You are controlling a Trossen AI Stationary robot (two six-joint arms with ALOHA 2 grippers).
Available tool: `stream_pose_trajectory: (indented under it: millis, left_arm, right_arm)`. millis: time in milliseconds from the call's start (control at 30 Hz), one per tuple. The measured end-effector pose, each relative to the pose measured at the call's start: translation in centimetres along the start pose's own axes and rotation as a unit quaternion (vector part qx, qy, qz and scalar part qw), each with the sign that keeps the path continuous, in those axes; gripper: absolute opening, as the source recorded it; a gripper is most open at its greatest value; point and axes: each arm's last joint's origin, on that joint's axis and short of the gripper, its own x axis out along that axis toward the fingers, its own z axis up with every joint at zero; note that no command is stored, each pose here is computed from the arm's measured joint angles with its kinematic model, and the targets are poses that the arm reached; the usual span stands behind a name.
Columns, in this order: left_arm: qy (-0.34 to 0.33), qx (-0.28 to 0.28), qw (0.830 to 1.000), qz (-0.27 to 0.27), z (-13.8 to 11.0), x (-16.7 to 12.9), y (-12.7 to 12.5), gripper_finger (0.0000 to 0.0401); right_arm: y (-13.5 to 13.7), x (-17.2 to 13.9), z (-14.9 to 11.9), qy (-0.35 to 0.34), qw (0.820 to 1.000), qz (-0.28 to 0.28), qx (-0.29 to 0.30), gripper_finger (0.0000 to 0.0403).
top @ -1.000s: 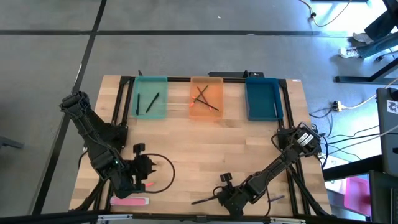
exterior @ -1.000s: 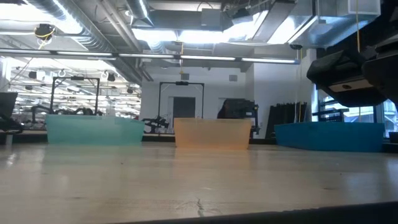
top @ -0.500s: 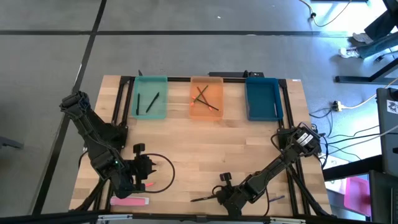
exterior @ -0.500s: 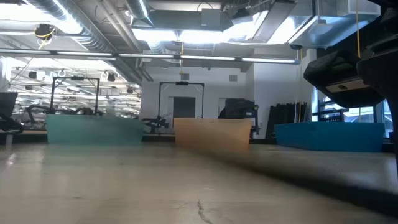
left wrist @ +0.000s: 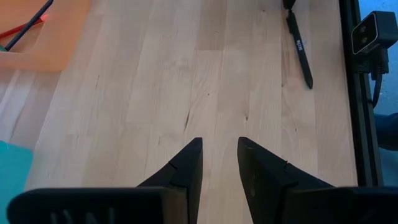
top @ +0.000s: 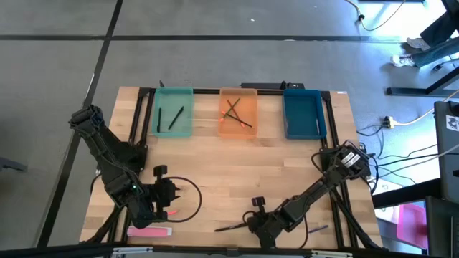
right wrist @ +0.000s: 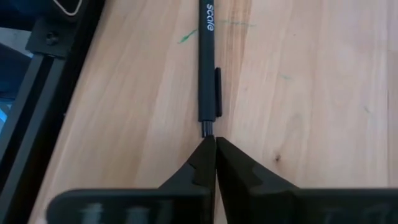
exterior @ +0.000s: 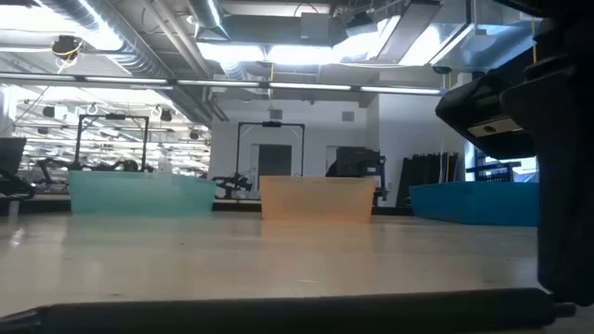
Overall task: Sort crayons/erasers/pens/pencils in bins
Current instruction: Put the black pen into the green bin
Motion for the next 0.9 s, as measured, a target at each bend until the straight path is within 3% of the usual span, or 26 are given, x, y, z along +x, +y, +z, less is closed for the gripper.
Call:
stream_pose_trajectory:
  millis: [300, 700, 900]
  left_arm:
    - [0.0, 0.0, 1.0, 0.0, 0.0, 0.0, 0.0, 0.0094]
    - [0.0, 0.0, 1.0, 0.0, 0.0, 0.0, 0.0, 0.0094]
    - [0.0, 0.0, 1.0, 0.0, 0.0, 0.0, 0.0, 0.0094]
  right_arm:
    - [-0.03, 0.02, -0.03, 0.007, 1.0, 0.01, 0.011, 0.0016]
    - [0.0, 0.02, 0.03, 0.004, 1.0, 0.011, 0.011, 0.0114]
    - [0.29, -0.01, 0.67, -0.028, 0.999, 0.026, 0.001, 0.0135]
